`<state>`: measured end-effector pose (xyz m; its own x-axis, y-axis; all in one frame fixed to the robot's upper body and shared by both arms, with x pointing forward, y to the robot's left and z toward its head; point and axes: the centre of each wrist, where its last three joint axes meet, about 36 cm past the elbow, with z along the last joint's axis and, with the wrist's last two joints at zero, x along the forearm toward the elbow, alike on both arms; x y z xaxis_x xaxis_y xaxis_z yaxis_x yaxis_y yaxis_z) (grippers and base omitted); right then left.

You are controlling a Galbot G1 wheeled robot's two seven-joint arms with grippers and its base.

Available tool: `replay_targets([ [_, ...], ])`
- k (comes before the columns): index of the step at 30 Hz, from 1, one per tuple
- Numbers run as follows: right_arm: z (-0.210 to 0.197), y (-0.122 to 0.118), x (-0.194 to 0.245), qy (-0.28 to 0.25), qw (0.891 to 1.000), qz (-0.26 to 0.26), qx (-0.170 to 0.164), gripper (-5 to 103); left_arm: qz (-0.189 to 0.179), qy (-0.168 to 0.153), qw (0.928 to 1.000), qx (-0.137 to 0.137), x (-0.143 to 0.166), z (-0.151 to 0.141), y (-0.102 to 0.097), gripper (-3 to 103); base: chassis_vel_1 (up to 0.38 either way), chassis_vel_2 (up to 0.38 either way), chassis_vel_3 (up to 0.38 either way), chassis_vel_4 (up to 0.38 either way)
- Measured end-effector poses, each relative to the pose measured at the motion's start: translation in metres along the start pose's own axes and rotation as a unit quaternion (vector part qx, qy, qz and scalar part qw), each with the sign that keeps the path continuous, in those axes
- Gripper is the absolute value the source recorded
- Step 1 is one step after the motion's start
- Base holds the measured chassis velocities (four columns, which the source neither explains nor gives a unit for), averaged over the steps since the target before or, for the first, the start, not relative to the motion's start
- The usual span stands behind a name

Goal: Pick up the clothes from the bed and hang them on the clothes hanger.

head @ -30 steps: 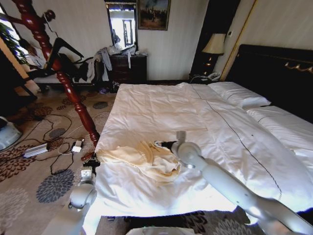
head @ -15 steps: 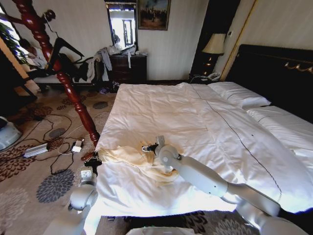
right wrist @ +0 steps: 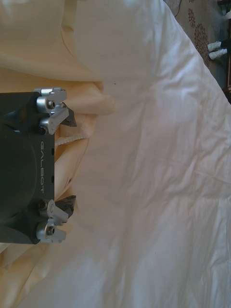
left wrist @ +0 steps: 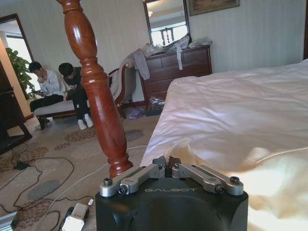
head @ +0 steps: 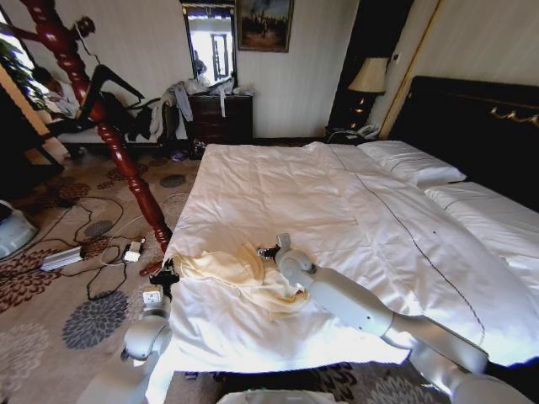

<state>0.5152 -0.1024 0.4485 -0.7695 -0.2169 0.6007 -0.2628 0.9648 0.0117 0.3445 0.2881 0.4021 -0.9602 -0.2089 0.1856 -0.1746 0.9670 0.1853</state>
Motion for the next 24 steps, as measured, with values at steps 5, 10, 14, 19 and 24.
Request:
replay_targets([
  [5,0.002,0.001,0.001,-0.008,1.000,-0.007,0.002,76,0.000,0.001,1.0000,0.000,0.000,0.001,0.000,1,0.000,0.000,0.000,0.000],
  [10,0.006,0.001,0.000,-0.022,1.000,-0.021,0.004,66,0.000,0.001,1.0000,0.000,0.000,0.001,-0.001,1,0.000,0.000,0.000,0.000],
  [14,0.013,0.001,-0.005,-0.035,0.999,-0.025,0.014,59,0.000,0.002,1.0000,0.000,0.000,0.002,-0.001,1,0.000,0.000,0.000,0.000],
  [19,0.016,0.001,-0.006,-0.033,0.999,-0.024,0.019,56,-0.001,0.003,1.0000,-0.001,0.001,0.002,-0.001,1,0.000,0.000,0.000,0.000],
  [24,0.017,0.001,-0.005,-0.033,0.999,-0.026,0.021,54,-0.001,0.002,1.0000,-0.001,0.000,0.001,0.000,1,0.000,0.000,0.000,0.000],
])
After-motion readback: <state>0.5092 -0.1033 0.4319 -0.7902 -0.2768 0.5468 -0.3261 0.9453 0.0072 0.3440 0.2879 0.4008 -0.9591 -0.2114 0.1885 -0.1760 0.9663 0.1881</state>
